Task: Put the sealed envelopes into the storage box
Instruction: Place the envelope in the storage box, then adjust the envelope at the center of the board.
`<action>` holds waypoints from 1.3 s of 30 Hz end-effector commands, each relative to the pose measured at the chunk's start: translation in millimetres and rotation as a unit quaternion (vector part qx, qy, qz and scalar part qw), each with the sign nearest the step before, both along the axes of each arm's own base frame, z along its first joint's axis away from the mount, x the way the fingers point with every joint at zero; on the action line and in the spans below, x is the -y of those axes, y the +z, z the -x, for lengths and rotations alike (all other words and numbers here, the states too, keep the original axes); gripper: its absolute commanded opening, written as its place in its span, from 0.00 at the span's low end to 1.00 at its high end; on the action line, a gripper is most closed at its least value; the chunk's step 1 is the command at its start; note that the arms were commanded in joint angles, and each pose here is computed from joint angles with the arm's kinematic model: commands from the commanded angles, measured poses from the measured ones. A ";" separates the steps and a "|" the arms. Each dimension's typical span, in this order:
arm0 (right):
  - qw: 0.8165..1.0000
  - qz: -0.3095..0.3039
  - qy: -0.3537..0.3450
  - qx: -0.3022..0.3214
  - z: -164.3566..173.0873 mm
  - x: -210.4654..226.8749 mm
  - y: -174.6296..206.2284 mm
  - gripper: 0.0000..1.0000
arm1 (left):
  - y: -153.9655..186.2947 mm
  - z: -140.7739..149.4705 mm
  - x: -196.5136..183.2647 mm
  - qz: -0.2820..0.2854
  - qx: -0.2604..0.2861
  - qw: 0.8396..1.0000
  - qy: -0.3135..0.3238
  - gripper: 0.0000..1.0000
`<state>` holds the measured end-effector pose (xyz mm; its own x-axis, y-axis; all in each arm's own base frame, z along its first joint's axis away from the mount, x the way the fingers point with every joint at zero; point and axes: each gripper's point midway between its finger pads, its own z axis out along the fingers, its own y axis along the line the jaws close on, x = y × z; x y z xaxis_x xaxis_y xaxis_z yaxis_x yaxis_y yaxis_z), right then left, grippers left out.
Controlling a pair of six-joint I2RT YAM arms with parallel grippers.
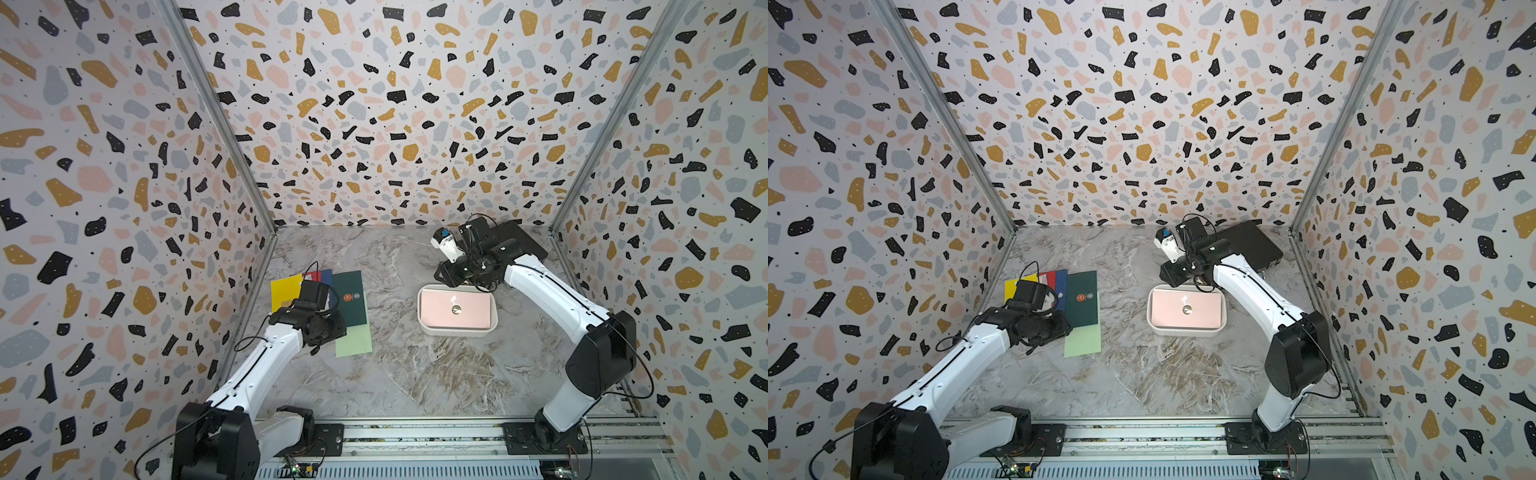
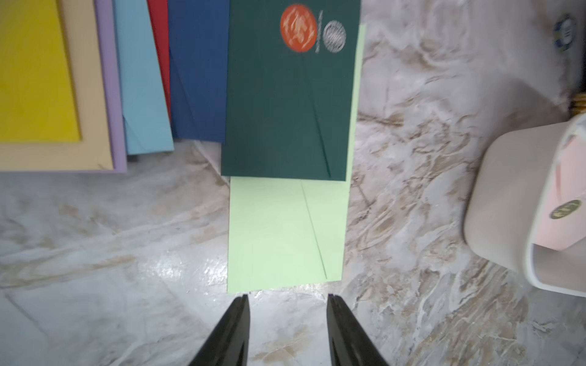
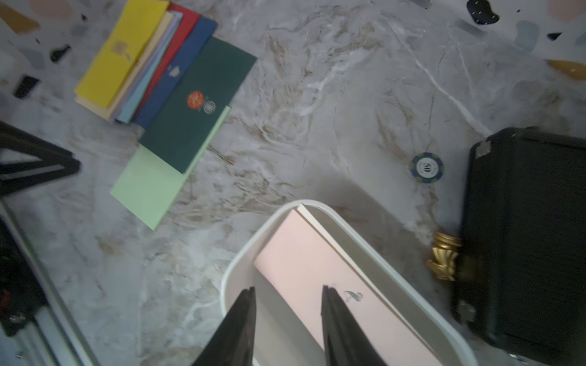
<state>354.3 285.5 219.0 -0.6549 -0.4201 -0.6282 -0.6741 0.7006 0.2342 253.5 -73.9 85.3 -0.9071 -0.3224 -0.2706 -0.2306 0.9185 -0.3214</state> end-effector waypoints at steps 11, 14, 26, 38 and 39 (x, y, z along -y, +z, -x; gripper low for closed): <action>0.982 -0.062 -0.033 -0.176 49.2 -118.5 -69.3 0.38 | -53.4 -10.9 7.7 0.013 -0.026 0.999 0.018 0.43; 0.979 -0.044 -0.038 -0.196 53.1 -128.9 -90.5 0.38 | -58.6 -10.2 8.0 0.011 -0.034 0.999 0.017 0.43; 0.965 -0.022 -0.072 -0.250 54.0 -143.5 -139.1 0.38 | -65.2 -12.6 65.2 0.072 -0.052 0.996 -0.030 0.39; 0.966 0.006 -0.079 -0.247 53.2 -136.1 -154.8 0.39 | -27.8 -14.5 58.5 -0.002 0.007 0.998 -0.064 0.39; 0.966 0.006 -0.080 -0.246 52.2 -136.3 -155.8 0.40 | -30.4 -14.5 56.2 -0.011 -0.001 0.998 -0.063 0.38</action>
<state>297.8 418.6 55.2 -0.9348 -0.2948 -0.1980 -0.3550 0.7883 0.5025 266.3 -145.4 57.6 -0.9391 -0.2175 -0.2660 -0.0991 0.9127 -0.3965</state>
